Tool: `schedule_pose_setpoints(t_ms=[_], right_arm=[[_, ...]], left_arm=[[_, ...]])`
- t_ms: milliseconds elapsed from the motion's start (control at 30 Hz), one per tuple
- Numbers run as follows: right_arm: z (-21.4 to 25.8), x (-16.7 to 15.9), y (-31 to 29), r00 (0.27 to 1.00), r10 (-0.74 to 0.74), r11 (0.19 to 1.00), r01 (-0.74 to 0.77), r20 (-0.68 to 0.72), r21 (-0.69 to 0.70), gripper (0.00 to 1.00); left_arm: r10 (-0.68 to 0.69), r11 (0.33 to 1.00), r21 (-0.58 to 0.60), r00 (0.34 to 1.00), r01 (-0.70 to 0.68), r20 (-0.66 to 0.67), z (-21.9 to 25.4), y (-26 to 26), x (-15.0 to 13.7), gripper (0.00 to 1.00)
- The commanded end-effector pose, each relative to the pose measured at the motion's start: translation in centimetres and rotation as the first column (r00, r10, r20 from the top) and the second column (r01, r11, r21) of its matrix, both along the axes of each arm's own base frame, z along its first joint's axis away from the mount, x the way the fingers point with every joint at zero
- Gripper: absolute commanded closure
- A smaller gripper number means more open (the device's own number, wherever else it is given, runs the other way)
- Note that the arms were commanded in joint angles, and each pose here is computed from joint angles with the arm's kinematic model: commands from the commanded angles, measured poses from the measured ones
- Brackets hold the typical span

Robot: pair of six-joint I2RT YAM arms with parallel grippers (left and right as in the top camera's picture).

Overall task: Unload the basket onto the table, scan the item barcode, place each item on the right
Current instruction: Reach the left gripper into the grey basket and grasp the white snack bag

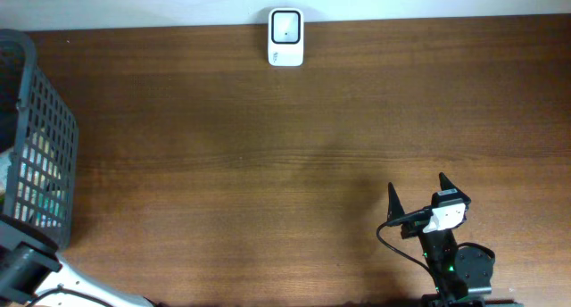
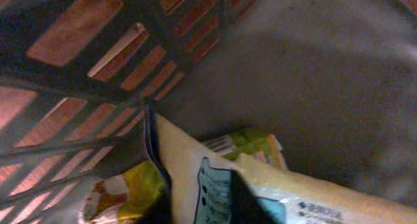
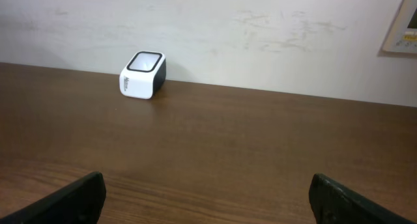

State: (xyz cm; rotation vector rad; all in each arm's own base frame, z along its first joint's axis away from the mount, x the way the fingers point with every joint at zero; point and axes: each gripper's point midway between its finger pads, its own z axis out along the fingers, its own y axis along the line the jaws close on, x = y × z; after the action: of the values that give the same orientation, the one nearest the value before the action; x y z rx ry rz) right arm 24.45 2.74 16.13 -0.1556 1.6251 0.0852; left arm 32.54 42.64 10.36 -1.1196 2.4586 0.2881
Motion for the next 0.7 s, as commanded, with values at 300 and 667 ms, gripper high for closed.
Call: schedule_pose_setpoints(t_ms=[300, 667], right_arm=[[-0.2, 0.0, -0.1, 1.000, -0.004, 1.000, 0.004, -0.005, 0.006, 0.02], [-0.2, 0.0, -0.1, 1.000, -0.005, 1.000, 0.005, -0.005, 0.007, 0.02]], left_arm=[[-0.066, 0.965, 0.250, 0.859, -0.073, 0.508, 26.8, -3.6, 1.7, 1.00], [-0.396, 0.891, 0.444, 0.635, 0.092, 0.664, 42.1, -19.2, -0.7, 1.00]])
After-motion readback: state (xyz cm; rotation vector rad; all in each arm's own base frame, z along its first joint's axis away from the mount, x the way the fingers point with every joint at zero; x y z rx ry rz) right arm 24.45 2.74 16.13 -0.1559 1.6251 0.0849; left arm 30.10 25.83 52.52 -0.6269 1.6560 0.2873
